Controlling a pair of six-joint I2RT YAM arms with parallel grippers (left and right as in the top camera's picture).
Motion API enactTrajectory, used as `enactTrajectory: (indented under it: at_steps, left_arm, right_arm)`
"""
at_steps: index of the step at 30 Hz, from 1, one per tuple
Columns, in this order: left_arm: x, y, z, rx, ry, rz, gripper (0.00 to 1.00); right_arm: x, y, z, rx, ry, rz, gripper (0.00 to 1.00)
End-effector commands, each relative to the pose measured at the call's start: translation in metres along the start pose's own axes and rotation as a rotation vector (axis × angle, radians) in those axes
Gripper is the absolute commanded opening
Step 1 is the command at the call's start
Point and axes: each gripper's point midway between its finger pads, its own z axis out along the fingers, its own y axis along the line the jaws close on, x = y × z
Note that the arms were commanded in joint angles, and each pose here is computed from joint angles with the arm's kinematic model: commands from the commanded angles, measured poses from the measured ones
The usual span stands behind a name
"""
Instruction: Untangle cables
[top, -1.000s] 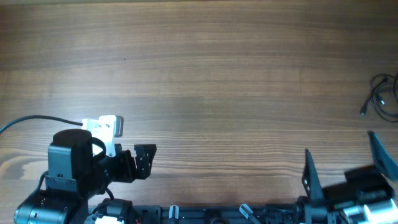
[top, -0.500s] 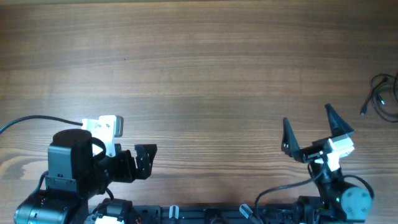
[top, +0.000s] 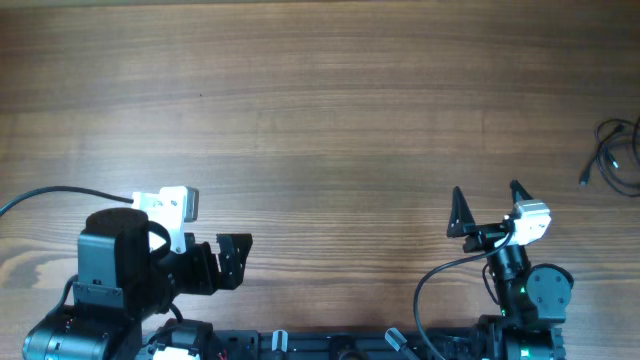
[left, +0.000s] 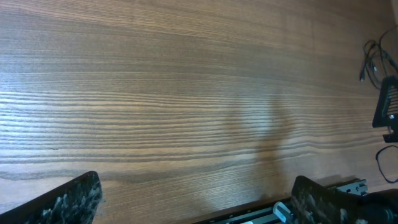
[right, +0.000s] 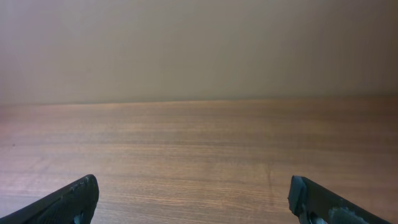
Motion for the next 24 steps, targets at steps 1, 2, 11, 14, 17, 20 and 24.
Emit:
enactTrajectory:
  at_steps: [1,2,11,14,17,20,24]
  left_arm:
    - [0.000,-0.004,-0.002,0.017,-0.003,0.014,1.00]
    - [0.000,-0.004,-0.002,0.016,-0.002,0.014,1.00]
    - [0.000,-0.004,-0.002,0.016,-0.003,0.014,0.99]
    - [-0.003,-0.004,-0.003,0.020,-0.016,0.018,0.99]
    - [-0.009,-0.006,-0.003,0.026,-0.040,0.025,1.00]
    - [-0.012,-0.008,-0.004,0.032,-0.059,0.031,1.00]
    - [-0.031,-0.032,-0.022,0.150,-0.202,0.087,1.00]
  right_arm:
    - [0.004,-0.005,0.001,0.029,0.011,0.063,1.00]
    - [0.006,-0.006,0.002,0.031,0.018,0.064,1.00]
    - [0.007,-0.006,0.002,0.032,0.024,0.066,1.00]
    - [0.001,-0.005,0.000,0.028,-0.003,0.061,1.00]
    - [0.000,-0.005,0.000,0.028,-0.010,0.061,1.00]
    - [0.000,-0.005,0.000,0.028,-0.010,0.060,1.00]
    - [-0.001,-0.005,0.000,0.028,-0.010,0.060,1.00]
